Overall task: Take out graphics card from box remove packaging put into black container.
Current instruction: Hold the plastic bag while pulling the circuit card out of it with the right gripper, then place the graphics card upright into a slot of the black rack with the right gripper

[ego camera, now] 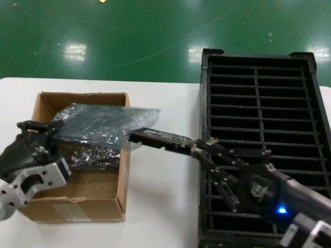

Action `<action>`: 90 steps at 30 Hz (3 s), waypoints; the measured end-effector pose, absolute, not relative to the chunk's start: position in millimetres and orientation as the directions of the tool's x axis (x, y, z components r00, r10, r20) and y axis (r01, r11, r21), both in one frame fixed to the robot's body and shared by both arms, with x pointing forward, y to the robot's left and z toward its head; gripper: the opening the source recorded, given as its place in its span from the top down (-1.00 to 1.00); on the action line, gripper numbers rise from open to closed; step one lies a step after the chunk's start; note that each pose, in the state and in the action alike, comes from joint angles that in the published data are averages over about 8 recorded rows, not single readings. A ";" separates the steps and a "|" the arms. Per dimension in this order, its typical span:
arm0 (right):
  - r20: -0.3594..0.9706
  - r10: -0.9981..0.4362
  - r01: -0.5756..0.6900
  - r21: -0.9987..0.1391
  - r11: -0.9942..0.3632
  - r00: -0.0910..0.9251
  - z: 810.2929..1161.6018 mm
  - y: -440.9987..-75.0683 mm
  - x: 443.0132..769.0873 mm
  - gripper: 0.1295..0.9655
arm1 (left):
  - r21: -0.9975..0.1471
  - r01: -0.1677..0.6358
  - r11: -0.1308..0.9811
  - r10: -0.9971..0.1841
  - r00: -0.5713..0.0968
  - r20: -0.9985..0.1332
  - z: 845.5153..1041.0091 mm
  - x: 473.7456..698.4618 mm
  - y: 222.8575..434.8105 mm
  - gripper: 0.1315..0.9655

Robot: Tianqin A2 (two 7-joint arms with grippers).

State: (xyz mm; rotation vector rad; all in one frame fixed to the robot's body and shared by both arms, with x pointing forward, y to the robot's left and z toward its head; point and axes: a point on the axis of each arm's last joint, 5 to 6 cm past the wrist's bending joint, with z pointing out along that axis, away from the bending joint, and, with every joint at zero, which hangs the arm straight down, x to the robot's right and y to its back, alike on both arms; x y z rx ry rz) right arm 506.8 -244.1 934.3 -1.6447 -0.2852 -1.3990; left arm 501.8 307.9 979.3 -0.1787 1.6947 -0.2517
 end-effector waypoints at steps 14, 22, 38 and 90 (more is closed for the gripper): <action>0.774 -0.470 0.485 -0.632 -0.605 0.424 981.6 -297.5 485.4 0.86 | -0.263 -0.029 0.964 -0.265 -0.052 -0.963 978.0 522.5 325.4 0.98; 0.692 -0.531 0.374 -0.716 -0.589 0.489 1007.0 -301.1 488.6 0.86 | -0.210 0.011 0.978 -0.210 0.007 -0.978 977.0 530.3 332.4 0.98; 0.682 -0.538 0.360 -0.725 -0.587 0.495 1008.4 -302.1 490.0 0.86 | -0.137 -0.002 0.991 -0.136 0.065 -0.989 975.8 526.8 353.1 0.98; 0.655 -0.472 0.223 -0.694 -0.684 0.589 1109.6 -277.1 545.6 0.86 | -0.065 -0.049 0.997 -0.060 0.114 -0.992 928.8 536.1 303.4 0.98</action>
